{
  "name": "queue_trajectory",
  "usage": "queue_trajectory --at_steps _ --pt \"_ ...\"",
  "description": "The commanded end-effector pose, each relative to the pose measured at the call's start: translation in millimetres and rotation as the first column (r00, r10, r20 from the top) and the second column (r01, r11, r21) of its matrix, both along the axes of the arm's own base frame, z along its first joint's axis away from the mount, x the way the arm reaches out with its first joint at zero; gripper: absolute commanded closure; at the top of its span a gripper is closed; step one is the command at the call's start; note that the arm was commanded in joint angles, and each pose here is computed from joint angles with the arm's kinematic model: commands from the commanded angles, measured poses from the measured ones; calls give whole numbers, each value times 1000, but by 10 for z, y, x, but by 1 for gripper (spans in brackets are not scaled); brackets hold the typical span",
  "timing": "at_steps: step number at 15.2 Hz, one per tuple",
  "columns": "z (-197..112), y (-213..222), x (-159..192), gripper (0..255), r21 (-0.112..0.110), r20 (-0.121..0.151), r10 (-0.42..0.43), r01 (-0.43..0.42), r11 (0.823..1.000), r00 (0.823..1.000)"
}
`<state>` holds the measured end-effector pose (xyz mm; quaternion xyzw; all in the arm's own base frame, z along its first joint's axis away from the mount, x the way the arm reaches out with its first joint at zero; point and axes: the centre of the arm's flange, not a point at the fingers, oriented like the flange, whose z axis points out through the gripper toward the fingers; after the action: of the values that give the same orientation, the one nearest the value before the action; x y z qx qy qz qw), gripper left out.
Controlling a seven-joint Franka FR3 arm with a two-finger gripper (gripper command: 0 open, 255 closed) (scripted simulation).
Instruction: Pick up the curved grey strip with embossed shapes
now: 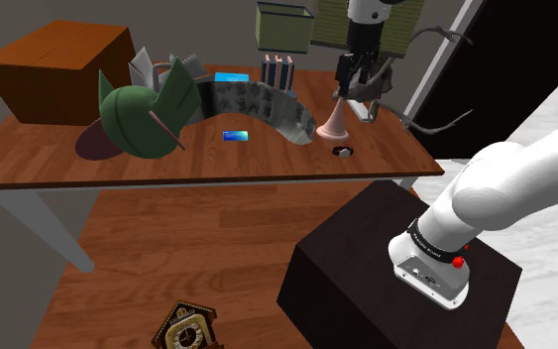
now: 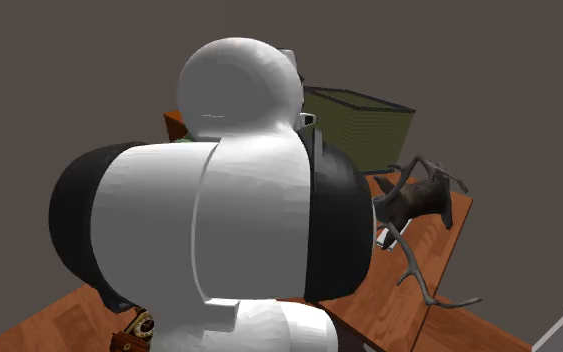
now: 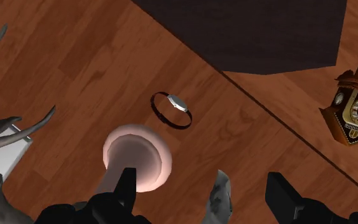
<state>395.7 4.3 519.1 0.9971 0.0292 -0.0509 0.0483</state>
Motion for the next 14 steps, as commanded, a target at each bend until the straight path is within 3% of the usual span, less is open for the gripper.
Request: queue_trajectory --at_steps 1,7,14 --pt "-107 12 196 0 16 14 30 -30 999 999" --pt "-348 68 866 0 61 58 116 -119 991 992" --pt "-589 221 1648 0 108 114 212 -224 969 971"
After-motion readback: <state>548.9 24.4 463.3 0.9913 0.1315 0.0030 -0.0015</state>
